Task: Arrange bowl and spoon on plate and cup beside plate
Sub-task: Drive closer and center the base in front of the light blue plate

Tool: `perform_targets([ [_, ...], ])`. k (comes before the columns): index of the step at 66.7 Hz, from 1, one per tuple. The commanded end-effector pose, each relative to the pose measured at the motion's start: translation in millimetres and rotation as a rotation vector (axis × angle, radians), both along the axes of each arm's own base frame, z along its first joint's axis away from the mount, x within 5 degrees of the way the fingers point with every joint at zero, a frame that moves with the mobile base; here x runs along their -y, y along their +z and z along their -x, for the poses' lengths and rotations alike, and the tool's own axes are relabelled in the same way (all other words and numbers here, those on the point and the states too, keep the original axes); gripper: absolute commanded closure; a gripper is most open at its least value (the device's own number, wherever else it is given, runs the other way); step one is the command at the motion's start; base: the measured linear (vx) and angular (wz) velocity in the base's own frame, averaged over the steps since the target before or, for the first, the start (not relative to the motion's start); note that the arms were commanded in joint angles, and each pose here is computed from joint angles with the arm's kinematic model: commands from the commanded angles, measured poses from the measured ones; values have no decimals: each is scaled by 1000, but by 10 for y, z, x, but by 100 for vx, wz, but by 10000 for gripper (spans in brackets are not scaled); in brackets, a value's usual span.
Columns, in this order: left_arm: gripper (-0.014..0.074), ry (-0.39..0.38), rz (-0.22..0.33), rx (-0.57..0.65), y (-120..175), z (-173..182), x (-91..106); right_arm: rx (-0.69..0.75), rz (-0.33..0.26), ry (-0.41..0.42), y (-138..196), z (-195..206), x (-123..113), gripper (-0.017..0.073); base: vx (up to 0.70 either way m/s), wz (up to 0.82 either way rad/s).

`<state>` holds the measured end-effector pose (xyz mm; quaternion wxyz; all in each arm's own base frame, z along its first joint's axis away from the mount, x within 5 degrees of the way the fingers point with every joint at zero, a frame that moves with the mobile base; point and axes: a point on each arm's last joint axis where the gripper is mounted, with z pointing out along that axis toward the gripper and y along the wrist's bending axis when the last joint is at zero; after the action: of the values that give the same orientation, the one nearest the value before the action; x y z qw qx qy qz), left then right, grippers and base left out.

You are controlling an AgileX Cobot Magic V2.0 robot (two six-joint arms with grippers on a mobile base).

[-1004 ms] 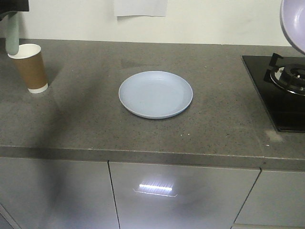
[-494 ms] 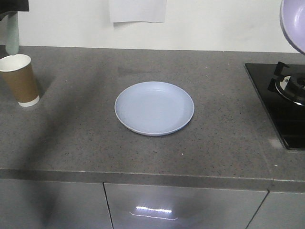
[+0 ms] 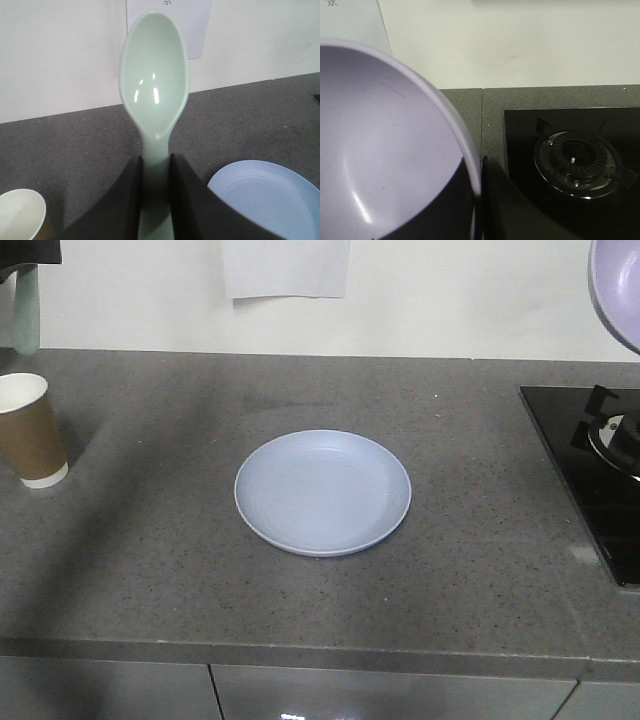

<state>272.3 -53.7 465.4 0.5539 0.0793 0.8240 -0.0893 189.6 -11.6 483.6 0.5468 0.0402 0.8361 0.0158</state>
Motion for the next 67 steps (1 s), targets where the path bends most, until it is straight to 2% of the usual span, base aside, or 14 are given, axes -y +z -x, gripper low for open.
perform_targets([
  [1, 600, -1, 40, 115, 212, 86, 3, 111, 9, -6, 154, 36, 4, 570, 9, -1],
  [67, 600, -1, 40, 115, 212, 86, 3, 111, 9, -6, 154, 36, 4, 570, 5, 0],
])
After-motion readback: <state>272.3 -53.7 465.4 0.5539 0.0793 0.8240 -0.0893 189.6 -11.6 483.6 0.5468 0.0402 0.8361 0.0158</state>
